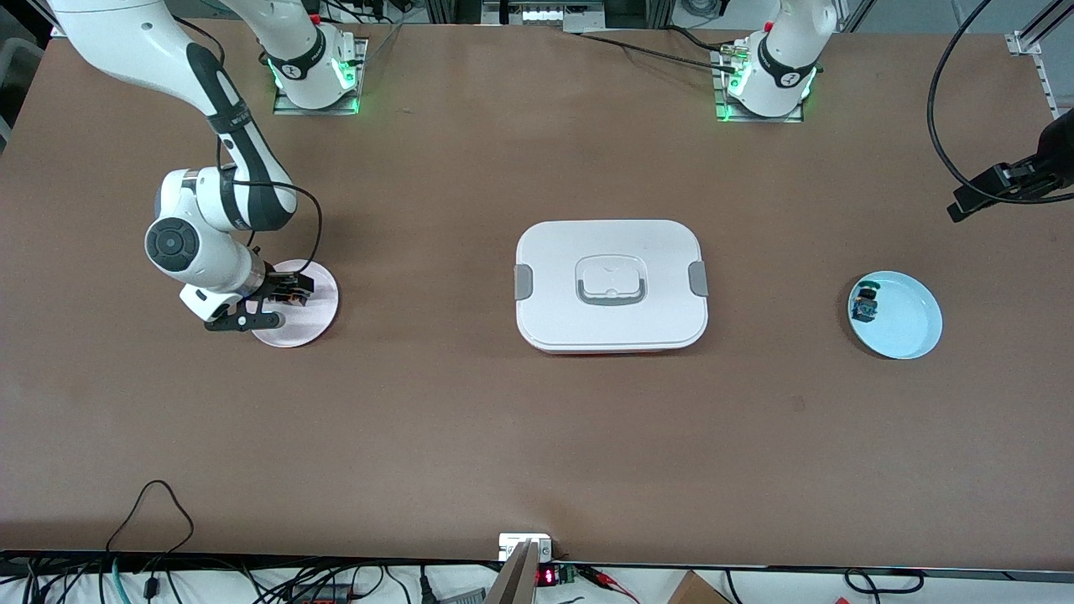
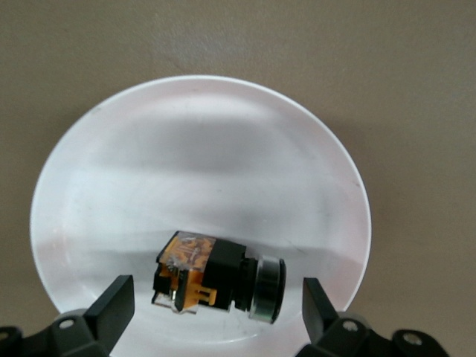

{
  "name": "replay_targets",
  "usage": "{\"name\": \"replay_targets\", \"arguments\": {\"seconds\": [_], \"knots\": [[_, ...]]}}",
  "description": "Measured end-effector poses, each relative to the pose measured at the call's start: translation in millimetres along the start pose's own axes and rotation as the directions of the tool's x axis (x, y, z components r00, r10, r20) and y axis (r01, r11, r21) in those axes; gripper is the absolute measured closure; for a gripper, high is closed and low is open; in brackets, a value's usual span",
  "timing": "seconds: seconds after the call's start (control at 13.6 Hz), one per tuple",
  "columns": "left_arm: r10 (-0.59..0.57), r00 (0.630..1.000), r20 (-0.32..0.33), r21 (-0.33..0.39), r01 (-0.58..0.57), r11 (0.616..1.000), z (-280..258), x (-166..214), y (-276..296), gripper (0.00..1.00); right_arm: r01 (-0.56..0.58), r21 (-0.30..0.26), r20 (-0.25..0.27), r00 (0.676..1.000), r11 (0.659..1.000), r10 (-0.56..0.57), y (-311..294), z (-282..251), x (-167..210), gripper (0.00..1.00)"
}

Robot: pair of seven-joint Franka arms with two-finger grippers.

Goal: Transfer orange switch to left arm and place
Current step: 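Close the right gripper on the orange switch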

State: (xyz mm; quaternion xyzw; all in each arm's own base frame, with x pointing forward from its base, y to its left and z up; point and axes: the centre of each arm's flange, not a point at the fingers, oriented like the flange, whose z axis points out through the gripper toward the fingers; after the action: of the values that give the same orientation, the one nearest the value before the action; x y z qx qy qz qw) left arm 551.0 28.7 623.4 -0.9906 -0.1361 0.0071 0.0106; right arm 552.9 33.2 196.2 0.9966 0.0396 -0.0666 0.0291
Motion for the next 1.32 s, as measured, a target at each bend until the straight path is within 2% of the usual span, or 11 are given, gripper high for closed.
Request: {"name": "replay_targets", "arguments": {"seconds": [0.66, 0.81, 0.95, 1.32], "knots": [[0.002, 1.0, -0.004, -0.001, -0.002, 1.0, 1.6, 1.9, 1.4, 0.0, 0.008, -0.003, -0.006, 1.0, 1.0, -0.008, -0.7, 15.2, -4.9, 0.0], [0.003, 1.0, -0.003, -0.001, -0.003, 1.0, 3.0, 2.7, 2.3, 0.0, 0.01, -0.005, -0.007, 1.0, 1.0, -0.01, -0.7, 15.2, -4.9, 0.03], [0.004, 1.0, -0.002, -0.001, -0.004, 1.0, 3.8, 3.2, 2.4, 0.0, 0.01, -0.005, -0.007, 1.0, 1.0, -0.01, -0.6, 15.0, -4.8, 0.24], [0.004, 1.0, -0.002, -0.001, -0.004, 1.0, 3.8, 3.3, 2.5, 0.0, 0.009, -0.006, -0.009, 1.0, 1.0, -0.009, 0.0, 14.1, -4.7, 0.26]]}}
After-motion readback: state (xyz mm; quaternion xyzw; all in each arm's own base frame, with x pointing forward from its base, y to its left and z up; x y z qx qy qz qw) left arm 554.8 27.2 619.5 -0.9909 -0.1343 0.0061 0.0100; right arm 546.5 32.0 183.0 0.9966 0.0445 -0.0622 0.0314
